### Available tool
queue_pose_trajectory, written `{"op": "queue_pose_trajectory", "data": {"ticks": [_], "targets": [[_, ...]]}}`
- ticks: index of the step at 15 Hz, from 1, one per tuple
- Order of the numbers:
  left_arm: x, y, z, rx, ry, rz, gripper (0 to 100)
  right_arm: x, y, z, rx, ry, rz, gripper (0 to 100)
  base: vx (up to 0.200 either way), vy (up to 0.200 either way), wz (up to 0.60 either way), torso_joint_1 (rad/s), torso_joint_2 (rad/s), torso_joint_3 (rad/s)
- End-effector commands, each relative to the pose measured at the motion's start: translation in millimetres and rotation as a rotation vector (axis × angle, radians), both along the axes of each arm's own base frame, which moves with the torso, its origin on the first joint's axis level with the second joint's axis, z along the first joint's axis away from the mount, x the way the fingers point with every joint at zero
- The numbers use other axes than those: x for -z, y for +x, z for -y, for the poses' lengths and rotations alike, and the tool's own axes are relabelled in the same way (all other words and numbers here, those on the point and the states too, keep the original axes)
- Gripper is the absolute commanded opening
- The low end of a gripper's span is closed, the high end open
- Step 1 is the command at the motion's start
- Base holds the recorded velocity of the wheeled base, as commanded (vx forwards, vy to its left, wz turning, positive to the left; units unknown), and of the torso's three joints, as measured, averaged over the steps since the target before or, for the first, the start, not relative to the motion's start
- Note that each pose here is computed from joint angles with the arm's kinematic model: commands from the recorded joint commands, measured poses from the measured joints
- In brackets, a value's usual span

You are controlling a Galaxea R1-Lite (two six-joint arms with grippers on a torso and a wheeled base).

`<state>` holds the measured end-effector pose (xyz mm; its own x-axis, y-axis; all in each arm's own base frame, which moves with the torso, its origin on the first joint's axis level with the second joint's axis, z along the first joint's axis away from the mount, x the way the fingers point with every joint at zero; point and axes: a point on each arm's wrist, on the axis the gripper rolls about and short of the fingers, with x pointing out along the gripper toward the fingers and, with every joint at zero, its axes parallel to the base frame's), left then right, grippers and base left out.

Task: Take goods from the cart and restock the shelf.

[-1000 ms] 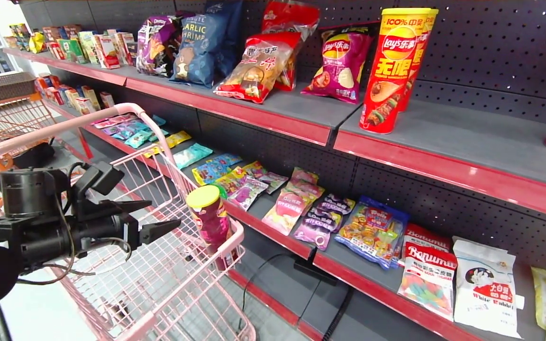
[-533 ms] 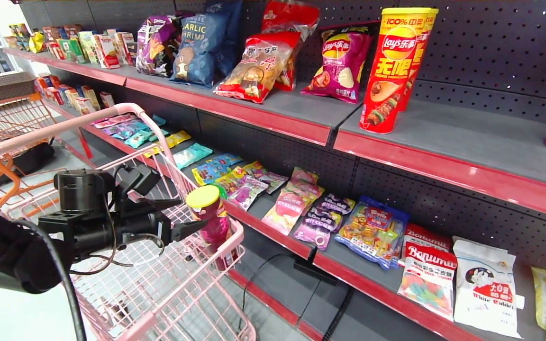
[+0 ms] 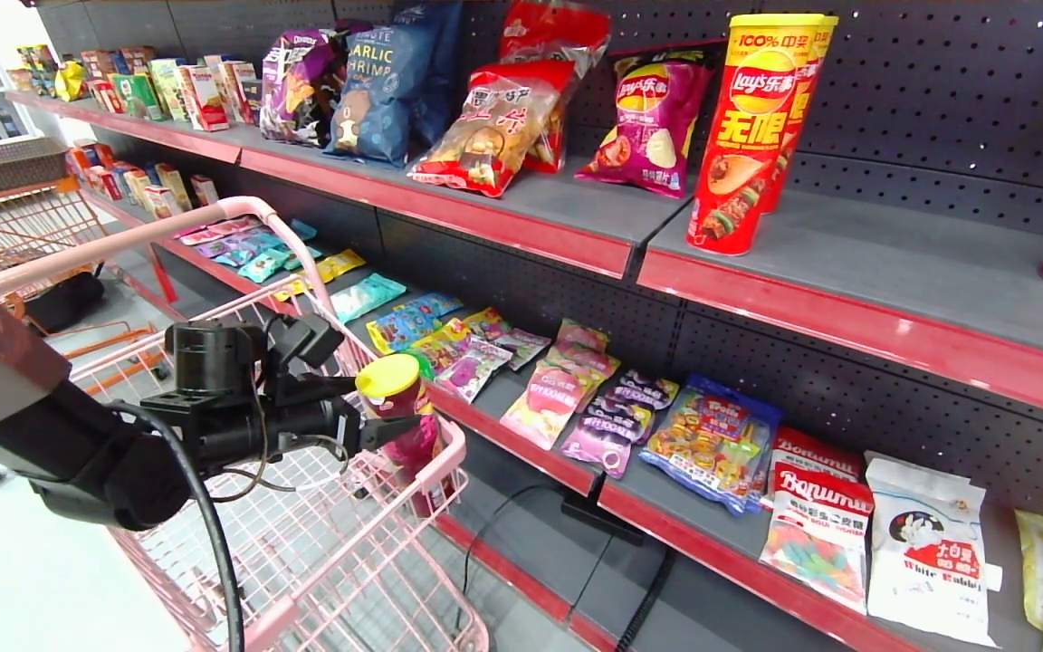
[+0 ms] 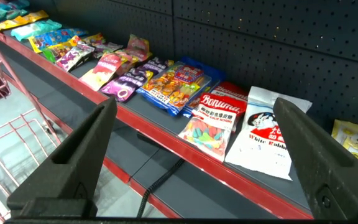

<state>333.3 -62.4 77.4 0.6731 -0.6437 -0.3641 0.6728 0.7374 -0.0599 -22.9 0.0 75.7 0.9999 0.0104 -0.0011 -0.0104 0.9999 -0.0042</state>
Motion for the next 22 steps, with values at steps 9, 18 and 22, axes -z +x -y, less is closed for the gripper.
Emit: {"op": "queue_pose_trajectory", "data": {"ticks": [9, 18, 22], "targets": [[4.1, -4.0, -3.0, -0.01, 0.005, -0.012, 0, 0.4, 0.1, 0.0, 0.0, 0.0, 0.0, 100, 0.0, 0.0, 0.0, 0.0, 0.0, 0.0], [-100.4, -126.2, -45.0, -0.147, -0.084, 0.21, 0, 0.0, 0.0, 0.0, 0.0, 0.004, 0.001, 100, 0.0, 0.0, 0.0, 0.0, 0.0, 0.0], [-127.3, -217.4, -47.7, -0.141, -0.146, 0.224, 0, 0.0, 0.0, 0.0, -0.002, 0.004, 0.001, 100, 0.0, 0.0, 0.0, 0.0, 0.0, 0.0]]}}
